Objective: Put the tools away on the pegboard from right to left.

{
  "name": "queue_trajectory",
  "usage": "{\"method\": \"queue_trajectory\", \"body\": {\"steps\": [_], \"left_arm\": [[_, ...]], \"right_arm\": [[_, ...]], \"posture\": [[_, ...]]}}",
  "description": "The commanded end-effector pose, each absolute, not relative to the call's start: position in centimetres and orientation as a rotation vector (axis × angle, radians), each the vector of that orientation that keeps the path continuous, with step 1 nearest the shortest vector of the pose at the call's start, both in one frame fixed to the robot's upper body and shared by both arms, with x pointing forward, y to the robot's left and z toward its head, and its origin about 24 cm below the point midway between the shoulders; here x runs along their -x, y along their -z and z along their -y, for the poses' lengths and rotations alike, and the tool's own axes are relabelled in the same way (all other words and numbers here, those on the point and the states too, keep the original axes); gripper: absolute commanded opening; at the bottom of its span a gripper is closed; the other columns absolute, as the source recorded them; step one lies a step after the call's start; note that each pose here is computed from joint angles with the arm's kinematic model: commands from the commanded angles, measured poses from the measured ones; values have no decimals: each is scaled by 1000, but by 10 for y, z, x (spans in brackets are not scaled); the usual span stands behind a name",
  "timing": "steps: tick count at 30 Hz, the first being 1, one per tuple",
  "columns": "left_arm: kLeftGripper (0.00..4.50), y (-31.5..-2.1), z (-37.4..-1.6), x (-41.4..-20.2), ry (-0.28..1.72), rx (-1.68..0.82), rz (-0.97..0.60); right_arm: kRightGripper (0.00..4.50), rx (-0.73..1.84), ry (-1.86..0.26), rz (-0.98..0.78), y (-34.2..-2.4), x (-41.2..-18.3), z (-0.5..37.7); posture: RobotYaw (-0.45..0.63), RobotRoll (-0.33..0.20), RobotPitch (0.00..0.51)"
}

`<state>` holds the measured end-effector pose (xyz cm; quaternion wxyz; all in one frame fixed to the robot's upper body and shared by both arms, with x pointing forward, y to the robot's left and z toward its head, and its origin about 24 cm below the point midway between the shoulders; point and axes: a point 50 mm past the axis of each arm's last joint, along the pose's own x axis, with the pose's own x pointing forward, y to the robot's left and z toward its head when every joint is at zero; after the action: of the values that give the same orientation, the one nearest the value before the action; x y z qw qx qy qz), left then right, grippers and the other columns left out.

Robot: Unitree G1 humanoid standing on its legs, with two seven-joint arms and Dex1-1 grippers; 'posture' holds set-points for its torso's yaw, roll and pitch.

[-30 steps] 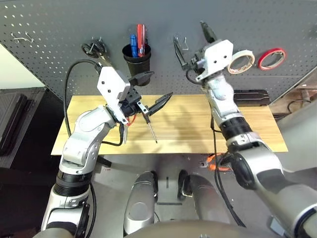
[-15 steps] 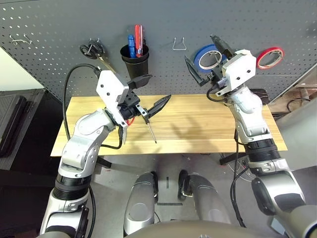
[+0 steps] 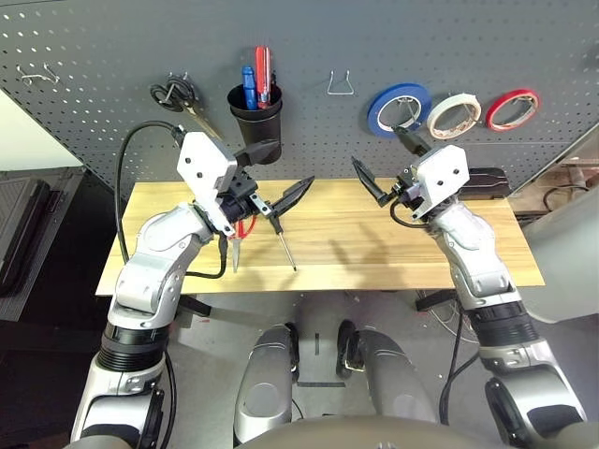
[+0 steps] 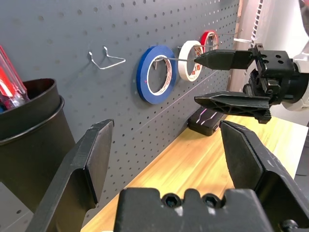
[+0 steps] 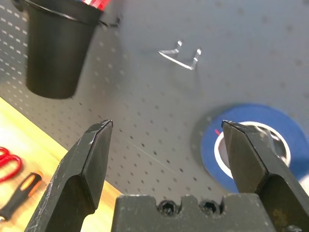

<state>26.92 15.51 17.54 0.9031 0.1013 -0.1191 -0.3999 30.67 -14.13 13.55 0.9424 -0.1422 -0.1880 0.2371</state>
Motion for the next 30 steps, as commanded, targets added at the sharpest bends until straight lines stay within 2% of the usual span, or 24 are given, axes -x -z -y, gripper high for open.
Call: {"method": "queue_trajectory", "body": {"steps": [1, 8, 30], "left_arm": [[4500, -169, -163, -271, 776, -196, 231], [4500, -164, -173, -277, 690, -171, 232], [4500, -143, -206, -281, 412, -127, 173]], "right_arm": [[4479, 241, -386, 325, -126, -309, 158], [4479, 176, -289, 289, -120, -312, 169], [4479, 136, -236, 154, -88, -305, 191]], "posture": [[204, 0, 185], [206, 0, 176], [220, 0, 157]]}}
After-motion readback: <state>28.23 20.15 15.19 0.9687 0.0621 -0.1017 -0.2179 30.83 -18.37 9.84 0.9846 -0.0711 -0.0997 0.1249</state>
